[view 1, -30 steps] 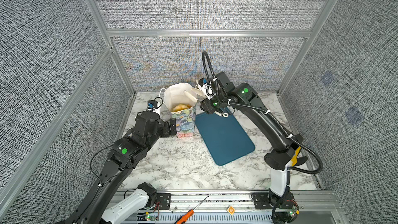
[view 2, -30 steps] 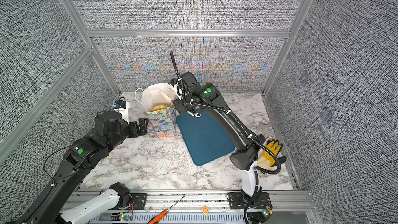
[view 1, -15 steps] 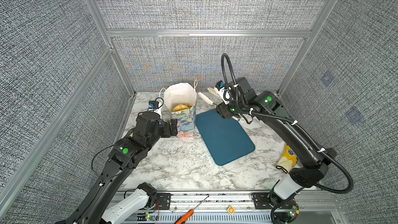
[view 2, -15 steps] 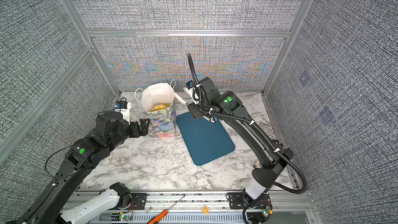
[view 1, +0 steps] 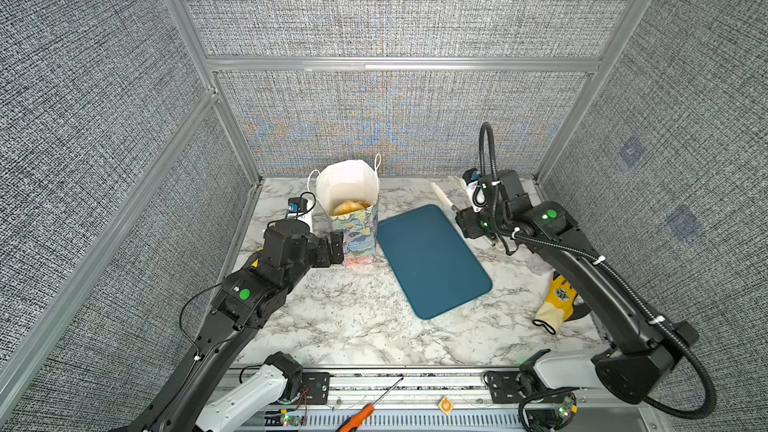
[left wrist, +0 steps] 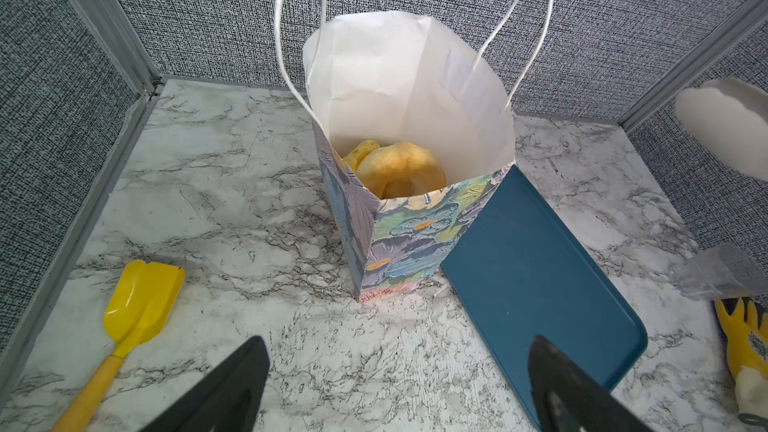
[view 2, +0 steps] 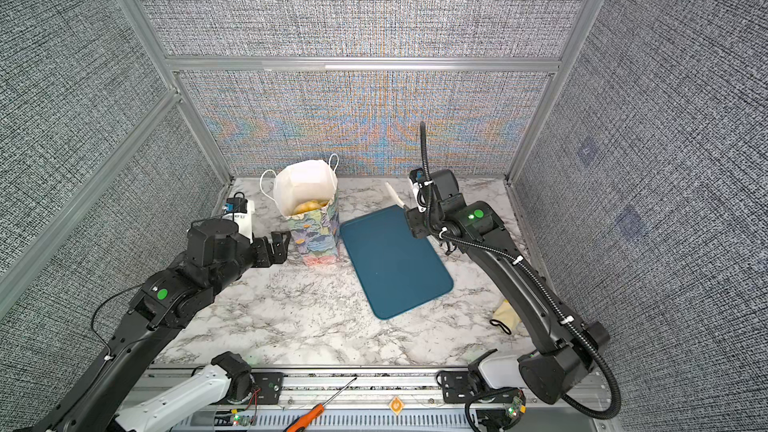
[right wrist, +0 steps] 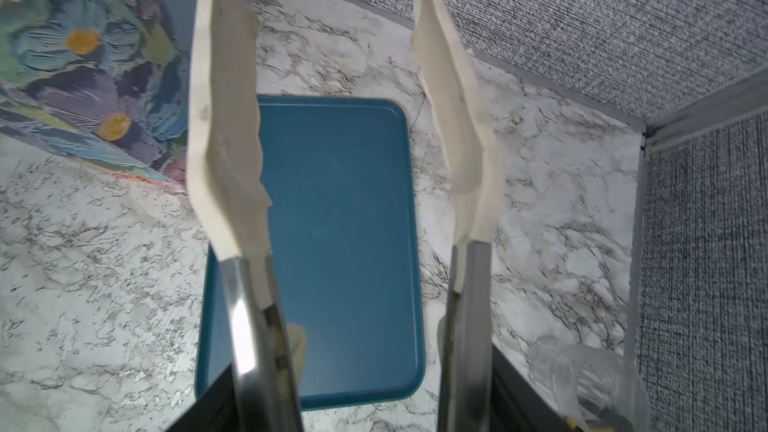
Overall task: Place the fake bread into the paper bag
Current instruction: 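Withdraw the empty tongs from the bag past the tray with the right gripper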
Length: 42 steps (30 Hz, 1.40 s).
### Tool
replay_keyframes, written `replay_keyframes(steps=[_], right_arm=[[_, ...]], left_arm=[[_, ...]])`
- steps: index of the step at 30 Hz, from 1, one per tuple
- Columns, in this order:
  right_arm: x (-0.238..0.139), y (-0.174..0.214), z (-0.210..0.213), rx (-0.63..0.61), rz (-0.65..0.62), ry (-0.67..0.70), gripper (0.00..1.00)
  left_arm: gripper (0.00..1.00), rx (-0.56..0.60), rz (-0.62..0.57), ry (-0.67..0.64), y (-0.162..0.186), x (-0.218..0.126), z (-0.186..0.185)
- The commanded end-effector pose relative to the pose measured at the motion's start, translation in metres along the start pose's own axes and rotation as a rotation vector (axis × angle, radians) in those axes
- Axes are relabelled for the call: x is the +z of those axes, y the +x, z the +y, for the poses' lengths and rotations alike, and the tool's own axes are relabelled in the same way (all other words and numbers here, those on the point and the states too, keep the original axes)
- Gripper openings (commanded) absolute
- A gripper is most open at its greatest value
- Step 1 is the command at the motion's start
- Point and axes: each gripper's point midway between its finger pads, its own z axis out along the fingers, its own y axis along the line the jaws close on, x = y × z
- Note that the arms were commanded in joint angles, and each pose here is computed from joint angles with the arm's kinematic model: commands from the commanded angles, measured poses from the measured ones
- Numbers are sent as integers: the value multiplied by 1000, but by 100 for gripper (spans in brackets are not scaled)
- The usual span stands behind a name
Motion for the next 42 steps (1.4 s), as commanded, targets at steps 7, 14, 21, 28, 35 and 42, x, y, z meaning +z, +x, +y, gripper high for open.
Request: replay_keyframes(steps=[7,14,21,28,35,42], right_arm=[[24,23,-42,126,-10,88,68],[47,53,-70,215,34,142,68],[76,85,-84,268,121,161,69],[98,104,-91,307,186,160,69],[124,122,-95,316,266,160,69],[138,127,-95,321,297,157,69]], left_arm=[[98,-30,-30,22,-2,-1,-2],[97,-47,-16,32,5,4,-3],[97,-70,-4,39,15,8,-2],[97,-68,0,24,19,8,1],[97,-64,14,13,26,12,4],[97,-64,25,6,31,14,5]])
